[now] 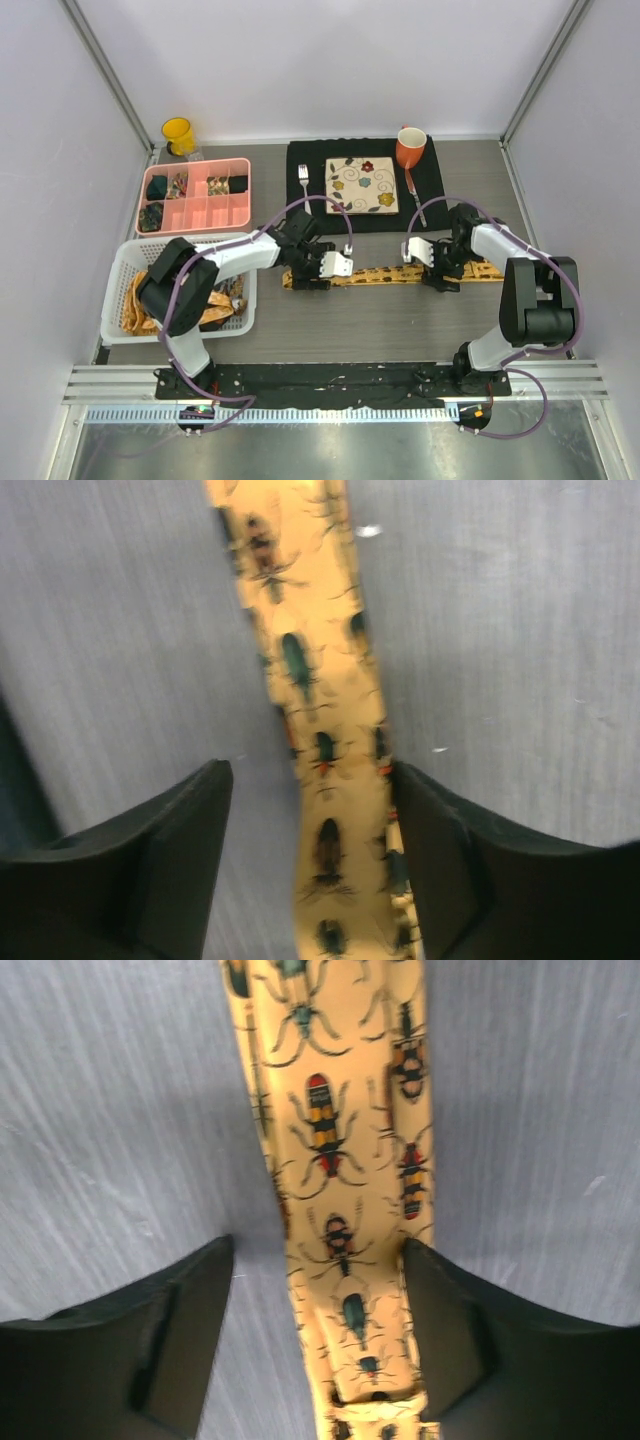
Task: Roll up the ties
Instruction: Roll the tie at the center of the board.
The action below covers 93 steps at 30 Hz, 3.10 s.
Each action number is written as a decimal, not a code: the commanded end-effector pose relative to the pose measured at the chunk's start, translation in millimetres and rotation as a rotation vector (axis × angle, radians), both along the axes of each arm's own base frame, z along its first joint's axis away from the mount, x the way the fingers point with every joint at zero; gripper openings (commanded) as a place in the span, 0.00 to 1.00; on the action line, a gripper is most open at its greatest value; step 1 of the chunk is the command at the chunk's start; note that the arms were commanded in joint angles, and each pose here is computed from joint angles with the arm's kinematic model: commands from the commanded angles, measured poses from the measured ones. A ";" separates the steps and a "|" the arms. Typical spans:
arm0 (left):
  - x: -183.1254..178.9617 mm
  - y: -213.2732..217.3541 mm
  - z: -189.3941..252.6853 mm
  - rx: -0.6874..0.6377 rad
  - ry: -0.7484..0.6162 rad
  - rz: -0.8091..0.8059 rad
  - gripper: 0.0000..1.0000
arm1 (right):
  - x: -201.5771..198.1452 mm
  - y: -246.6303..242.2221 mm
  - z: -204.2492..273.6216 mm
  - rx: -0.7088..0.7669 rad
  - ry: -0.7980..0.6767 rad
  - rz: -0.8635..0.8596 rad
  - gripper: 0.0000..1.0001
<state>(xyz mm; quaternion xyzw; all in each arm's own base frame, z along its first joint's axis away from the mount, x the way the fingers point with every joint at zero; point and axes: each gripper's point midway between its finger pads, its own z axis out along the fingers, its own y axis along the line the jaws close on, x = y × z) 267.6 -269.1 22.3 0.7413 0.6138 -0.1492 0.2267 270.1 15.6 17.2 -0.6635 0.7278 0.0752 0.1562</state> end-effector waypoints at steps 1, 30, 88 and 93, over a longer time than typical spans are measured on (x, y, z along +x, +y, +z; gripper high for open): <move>19.5 9.7 11.3 -0.003 -0.076 0.036 0.77 | -4.3 -0.4 17.4 0.003 0.008 -0.028 0.80; -27.8 45.7 141.5 -0.315 -0.089 0.261 1.00 | 55.9 171.1 197.1 0.850 0.377 -0.794 0.98; -6.4 46.0 44.4 -0.220 0.105 0.148 0.41 | 1.1 312.3 2.4 0.535 0.836 -0.927 0.01; -8.8 21.1 58.8 -0.260 0.107 0.129 0.36 | 1.7 313.7 4.6 0.540 0.836 -0.920 0.01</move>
